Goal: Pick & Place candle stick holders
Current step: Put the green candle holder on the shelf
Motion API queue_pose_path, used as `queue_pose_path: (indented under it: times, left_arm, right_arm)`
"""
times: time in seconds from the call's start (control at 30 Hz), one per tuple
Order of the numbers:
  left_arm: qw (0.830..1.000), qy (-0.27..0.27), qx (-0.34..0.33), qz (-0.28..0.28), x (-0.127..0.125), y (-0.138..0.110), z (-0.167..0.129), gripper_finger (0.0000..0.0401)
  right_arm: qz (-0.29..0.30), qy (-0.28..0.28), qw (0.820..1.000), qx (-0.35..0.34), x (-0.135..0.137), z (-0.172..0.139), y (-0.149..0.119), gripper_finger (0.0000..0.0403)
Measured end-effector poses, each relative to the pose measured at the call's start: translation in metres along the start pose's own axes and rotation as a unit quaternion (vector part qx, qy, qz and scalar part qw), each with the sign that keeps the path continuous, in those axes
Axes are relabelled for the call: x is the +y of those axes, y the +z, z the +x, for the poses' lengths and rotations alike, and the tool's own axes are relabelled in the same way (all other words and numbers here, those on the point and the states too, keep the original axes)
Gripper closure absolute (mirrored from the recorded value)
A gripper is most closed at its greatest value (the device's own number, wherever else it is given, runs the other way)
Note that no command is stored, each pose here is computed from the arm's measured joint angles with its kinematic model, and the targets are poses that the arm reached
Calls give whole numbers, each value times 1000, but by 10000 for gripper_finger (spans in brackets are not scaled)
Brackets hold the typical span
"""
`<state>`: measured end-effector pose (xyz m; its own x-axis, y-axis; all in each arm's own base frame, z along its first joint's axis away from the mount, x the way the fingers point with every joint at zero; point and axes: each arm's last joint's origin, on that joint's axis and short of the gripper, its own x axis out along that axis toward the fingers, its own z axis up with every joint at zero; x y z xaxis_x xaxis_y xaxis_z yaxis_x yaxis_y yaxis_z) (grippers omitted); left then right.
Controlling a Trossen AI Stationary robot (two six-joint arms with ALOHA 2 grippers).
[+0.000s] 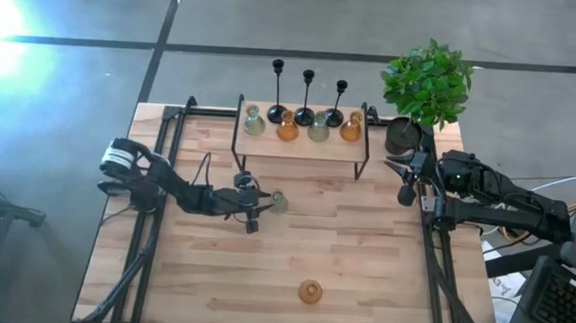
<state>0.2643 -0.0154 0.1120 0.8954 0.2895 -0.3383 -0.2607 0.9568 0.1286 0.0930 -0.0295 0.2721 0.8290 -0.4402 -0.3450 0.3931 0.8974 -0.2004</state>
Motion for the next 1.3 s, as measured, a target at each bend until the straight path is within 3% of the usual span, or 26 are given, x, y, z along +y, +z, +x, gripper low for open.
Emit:
queue_pose_path:
  times: [0.33, 0.77, 1.3]
  left_arm:
    - [1000, -4, -9, -12, -1, 6, 2, 253]
    - [1000, -1, -26, -7, -2, 18, 8, 176]
    - [1000, 0, -8, -11, -12, 14, 36, 180]
  right_arm:
    - [0, 0, 1000, 0, 0, 0, 0, 351]
    - [0, 0, 1000, 0, 0, 0, 0, 351]
    - [0, 0, 1000, 0, 0, 0, 0, 351]
